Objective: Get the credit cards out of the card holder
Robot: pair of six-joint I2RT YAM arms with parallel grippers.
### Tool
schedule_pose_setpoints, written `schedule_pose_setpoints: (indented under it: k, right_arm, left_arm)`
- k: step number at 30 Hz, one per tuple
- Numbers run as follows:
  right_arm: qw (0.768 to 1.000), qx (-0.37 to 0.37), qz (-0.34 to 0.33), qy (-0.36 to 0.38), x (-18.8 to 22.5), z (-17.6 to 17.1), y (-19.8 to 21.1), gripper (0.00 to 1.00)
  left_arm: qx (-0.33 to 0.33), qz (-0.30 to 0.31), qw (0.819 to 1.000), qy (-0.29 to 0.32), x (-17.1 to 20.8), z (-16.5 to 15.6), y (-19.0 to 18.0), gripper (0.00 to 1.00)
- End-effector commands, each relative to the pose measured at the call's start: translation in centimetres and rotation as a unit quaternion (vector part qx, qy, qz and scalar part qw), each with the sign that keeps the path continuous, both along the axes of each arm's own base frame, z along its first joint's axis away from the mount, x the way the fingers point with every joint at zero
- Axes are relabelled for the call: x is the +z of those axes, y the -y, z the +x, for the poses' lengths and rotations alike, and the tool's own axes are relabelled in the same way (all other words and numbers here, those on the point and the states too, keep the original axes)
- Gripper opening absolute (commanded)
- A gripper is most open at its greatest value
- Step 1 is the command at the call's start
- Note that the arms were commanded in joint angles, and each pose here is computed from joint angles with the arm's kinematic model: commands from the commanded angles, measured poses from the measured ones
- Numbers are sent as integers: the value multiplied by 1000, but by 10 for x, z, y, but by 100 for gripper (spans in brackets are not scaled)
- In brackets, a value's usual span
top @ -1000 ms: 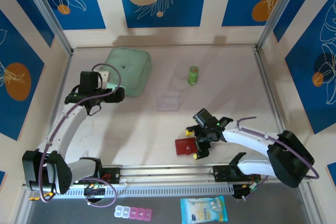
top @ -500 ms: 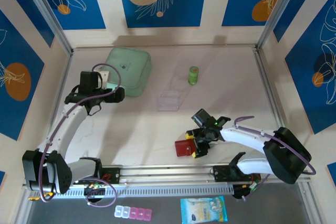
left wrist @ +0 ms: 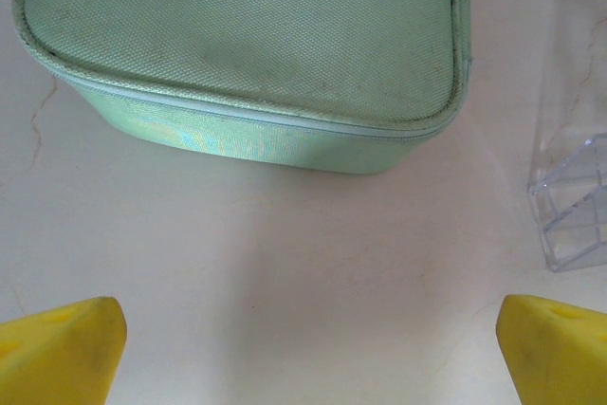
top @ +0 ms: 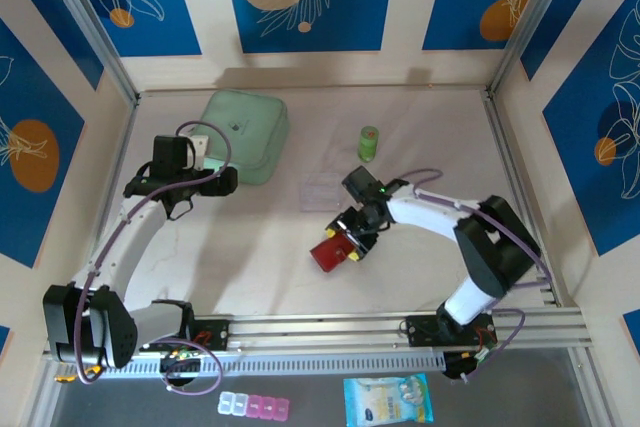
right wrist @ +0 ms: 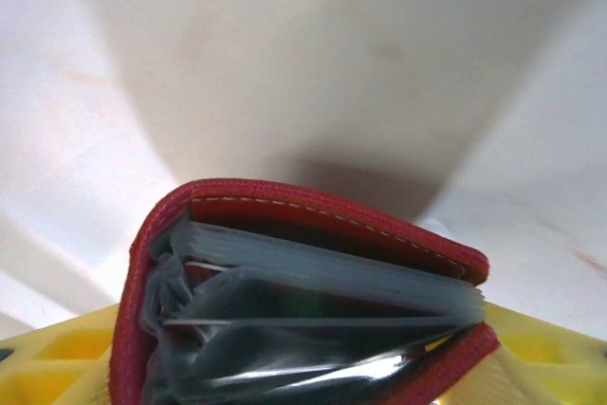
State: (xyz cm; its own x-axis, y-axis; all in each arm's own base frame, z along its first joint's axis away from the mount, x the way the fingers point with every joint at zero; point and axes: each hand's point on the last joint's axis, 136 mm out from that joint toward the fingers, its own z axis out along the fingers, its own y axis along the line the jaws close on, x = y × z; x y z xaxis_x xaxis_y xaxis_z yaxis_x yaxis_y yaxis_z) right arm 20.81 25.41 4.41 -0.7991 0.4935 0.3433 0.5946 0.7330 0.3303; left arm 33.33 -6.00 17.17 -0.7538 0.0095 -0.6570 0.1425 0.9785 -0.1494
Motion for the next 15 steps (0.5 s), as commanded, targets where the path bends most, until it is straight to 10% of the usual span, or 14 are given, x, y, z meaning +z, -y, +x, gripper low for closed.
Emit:
schedule_pose_setpoints:
  k: [1,15]
  right_arm:
    - [983,176,50,21,10,-9,-21,61]
    - [913,398,-87,29,0,9,-37,63]
  left_arm:
    - [-10,3,1000,-12,-6,-5,2,100]
    - [-11,3,1000,-11,-5,-6,2,100]
